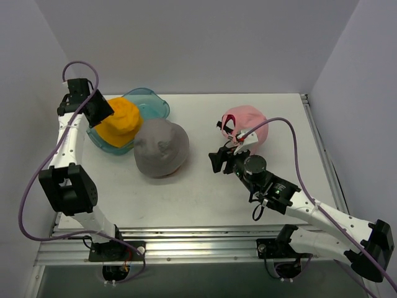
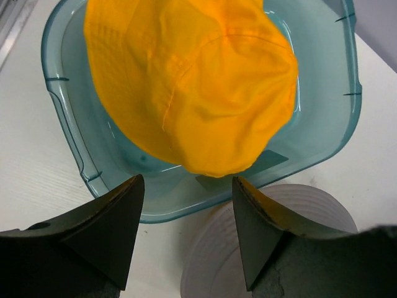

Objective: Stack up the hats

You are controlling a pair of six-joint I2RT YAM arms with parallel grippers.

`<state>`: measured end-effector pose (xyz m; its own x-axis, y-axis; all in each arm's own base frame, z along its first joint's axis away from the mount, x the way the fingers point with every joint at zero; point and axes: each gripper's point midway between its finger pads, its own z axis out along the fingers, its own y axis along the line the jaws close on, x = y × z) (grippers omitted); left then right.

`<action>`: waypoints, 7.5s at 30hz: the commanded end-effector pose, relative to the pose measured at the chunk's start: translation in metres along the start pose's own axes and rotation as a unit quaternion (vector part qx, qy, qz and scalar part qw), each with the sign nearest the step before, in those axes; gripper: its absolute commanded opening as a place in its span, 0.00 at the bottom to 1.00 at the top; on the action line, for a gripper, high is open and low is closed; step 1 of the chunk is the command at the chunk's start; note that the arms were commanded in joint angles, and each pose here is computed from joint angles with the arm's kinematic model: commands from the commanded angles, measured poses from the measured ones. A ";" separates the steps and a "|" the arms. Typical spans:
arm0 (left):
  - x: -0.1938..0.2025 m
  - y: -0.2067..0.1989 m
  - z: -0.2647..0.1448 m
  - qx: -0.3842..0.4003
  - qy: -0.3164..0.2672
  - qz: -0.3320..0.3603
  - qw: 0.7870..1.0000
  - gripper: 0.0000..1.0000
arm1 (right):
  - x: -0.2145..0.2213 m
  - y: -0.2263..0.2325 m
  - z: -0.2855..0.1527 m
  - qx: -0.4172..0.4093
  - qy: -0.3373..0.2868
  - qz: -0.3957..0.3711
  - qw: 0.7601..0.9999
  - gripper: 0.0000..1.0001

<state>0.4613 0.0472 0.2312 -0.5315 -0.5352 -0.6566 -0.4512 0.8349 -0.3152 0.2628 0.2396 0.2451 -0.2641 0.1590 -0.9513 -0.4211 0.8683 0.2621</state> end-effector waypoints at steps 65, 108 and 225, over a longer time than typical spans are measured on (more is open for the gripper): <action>-0.014 -0.134 -0.274 0.416 -0.112 0.040 0.902 0.02 | -0.071 0.045 -0.001 -0.064 -0.044 0.003 0.997 0.64; 0.093 -0.120 -0.229 0.435 -0.013 0.121 0.892 0.02 | -0.081 0.108 0.123 -0.098 -0.055 0.128 0.985 0.55; 0.145 -0.012 -0.048 0.452 -0.060 -0.154 0.877 0.17 | 0.003 0.066 0.222 -0.262 0.128 0.127 0.948 0.26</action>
<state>0.3485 -0.0466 0.1514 -0.4067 -0.8045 -0.4330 0.1213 0.4222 -0.8983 0.4313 0.3916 0.2128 -0.6113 0.1464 -0.7778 -0.6402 0.4863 0.5947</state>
